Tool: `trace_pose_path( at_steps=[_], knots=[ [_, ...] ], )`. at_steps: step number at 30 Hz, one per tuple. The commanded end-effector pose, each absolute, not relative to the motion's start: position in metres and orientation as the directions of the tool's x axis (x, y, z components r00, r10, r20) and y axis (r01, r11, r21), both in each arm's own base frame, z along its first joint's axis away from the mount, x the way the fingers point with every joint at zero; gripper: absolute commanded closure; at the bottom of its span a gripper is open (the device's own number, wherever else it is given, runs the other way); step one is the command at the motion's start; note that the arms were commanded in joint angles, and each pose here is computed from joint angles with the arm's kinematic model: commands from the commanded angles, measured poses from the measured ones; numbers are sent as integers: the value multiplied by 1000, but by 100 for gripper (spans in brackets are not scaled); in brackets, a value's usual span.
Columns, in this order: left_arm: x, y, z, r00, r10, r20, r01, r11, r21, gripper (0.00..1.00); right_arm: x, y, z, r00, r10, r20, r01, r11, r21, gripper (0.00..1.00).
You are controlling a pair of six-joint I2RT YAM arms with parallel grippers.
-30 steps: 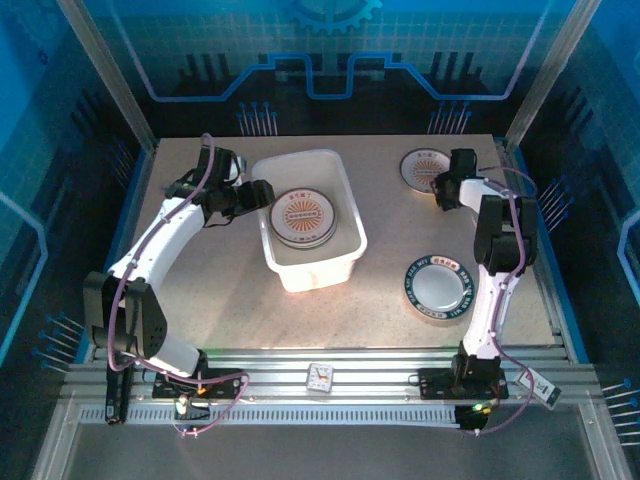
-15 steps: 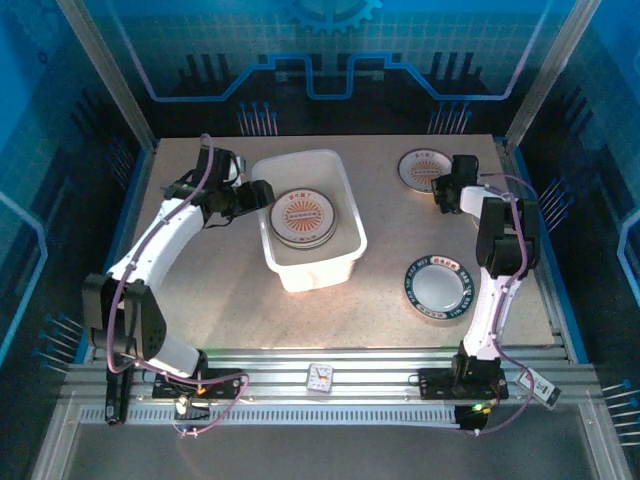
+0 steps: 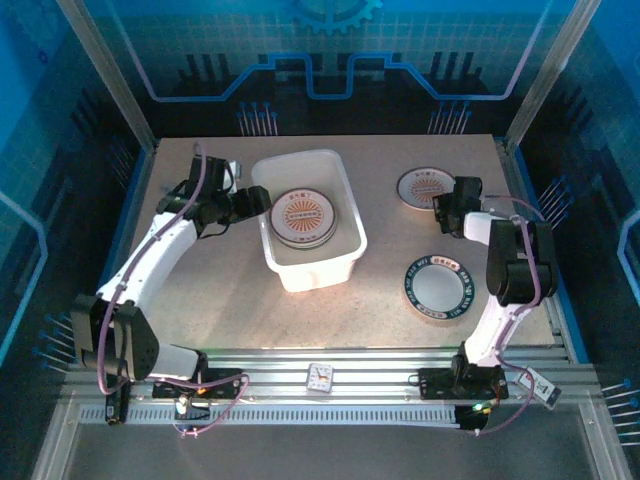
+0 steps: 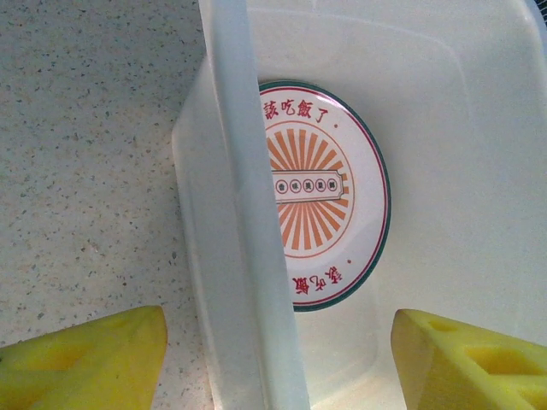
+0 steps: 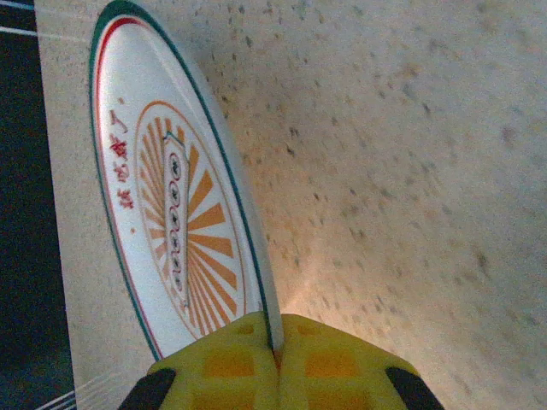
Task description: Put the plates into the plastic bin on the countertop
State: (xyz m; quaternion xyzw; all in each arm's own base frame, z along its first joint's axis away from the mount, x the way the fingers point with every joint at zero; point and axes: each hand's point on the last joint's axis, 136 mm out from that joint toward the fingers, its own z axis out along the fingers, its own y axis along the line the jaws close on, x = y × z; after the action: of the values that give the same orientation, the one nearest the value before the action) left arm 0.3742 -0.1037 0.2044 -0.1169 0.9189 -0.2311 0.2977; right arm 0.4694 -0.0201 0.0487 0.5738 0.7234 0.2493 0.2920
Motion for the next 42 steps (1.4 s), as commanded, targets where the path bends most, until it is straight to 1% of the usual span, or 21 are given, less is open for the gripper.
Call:
trace_pose_path(
  at_steps=[1, 5, 6, 10, 14, 20, 22, 26, 29, 30, 36, 42],
  knots=[
    [370, -107, 214, -783, -366, -503, -52, 844, -533, 29, 470, -9, 88, -166, 976, -141, 594, 213, 776, 100],
    [368, -110, 221, -779, -358, -515, -24, 837, -546, 29, 461, -1, 116, -161, 976, -148, 536, 212, 817, 100],
    [367, -111, 223, -778, -355, -519, -17, 837, -548, 29, 452, 1, 114, -166, 975, -149, 540, 216, 814, 100],
    [363, -111, 230, -770, -348, -535, 4, 836, -549, 29, 439, 5, 139, -167, 972, -166, 493, 228, 840, 100],
    [358, -110, 235, -763, -347, -545, 13, 835, -551, 29, 424, 4, 170, -160, 965, -208, 451, 259, 854, 100],
    [350, -108, 237, -762, -345, -548, 19, 834, -552, 28, 410, 13, 237, -189, 939, -287, 344, 337, 877, 100],
    [349, -108, 237, -762, -347, -548, 19, 833, -553, 28, 409, 23, 265, -208, 927, -311, 290, 362, 886, 100],
    [347, -106, 241, -755, -349, -555, 21, 833, -553, 29, 404, 51, 301, -257, 899, -355, 211, 411, 887, 100],
    [344, -104, 245, -750, -352, -560, 21, 833, -552, 28, 395, 79, 329, -304, 833, -463, 161, 524, 836, 100],
    [343, -104, 245, -749, -352, -562, 21, 835, -550, 29, 392, 89, 333, -315, 815, -486, 146, 547, 824, 100],
    [336, -99, 249, -738, -362, -570, 13, 836, -548, 28, 379, 155, 333, -415, 750, -515, 66, 589, 805, 100],
    [329, -95, 252, -730, -367, -577, 7, 840, -543, 28, 366, 211, 315, -494, 674, -549, 32, 645, 764, 100]
  ],
)
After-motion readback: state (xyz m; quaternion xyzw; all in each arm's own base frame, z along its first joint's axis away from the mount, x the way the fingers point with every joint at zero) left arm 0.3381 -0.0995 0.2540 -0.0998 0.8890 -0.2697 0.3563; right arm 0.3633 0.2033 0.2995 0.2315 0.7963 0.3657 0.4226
